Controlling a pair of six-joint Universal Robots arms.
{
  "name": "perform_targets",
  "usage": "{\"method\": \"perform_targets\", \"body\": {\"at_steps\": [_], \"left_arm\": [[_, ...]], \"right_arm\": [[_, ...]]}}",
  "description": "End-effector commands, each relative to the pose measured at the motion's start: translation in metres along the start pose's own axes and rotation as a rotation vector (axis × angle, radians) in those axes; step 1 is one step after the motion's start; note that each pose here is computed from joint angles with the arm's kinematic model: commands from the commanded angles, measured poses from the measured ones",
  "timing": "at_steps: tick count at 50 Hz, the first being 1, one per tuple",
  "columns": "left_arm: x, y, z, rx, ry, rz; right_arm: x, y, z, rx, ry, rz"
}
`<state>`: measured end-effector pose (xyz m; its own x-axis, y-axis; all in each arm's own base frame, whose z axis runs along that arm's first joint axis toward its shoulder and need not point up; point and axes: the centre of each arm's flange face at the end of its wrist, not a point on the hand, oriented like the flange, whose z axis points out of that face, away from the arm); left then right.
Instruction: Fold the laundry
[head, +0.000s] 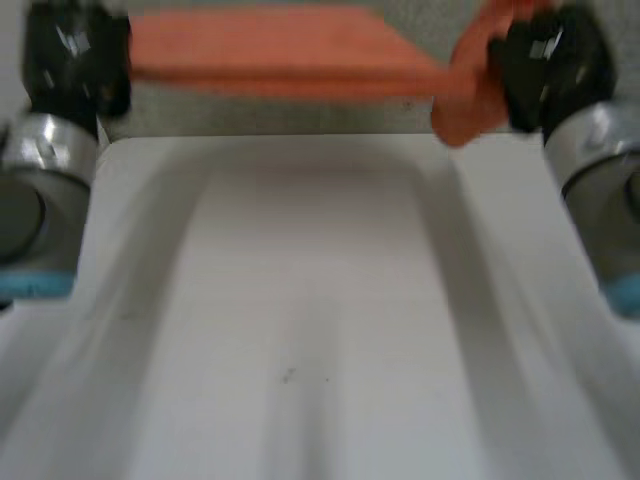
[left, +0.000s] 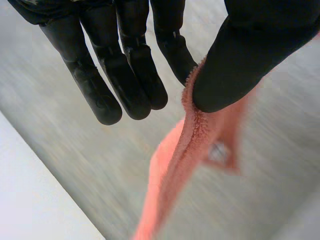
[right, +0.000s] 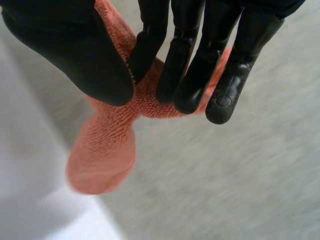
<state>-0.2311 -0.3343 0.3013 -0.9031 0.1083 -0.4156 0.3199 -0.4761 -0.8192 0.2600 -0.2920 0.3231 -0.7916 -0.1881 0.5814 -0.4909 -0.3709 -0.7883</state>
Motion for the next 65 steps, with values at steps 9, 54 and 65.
{"method": "perform_targets", "body": {"at_steps": [9,54,65], "left_arm": [[0.052,0.104,-0.106,-0.435,0.202,-0.017],[0.045,0.085,-0.113,-0.418,0.196,-0.022],[0.042,0.087,-0.111,-0.42,0.185,-0.02]], "right_arm": [[-0.094,0.118,-0.077,-0.512,-0.412,-0.041],[-0.049,0.111,-0.021,-0.471,-0.64,-0.024],[-0.048,0.149,-0.026,-0.557,-0.671,-0.011]]}}
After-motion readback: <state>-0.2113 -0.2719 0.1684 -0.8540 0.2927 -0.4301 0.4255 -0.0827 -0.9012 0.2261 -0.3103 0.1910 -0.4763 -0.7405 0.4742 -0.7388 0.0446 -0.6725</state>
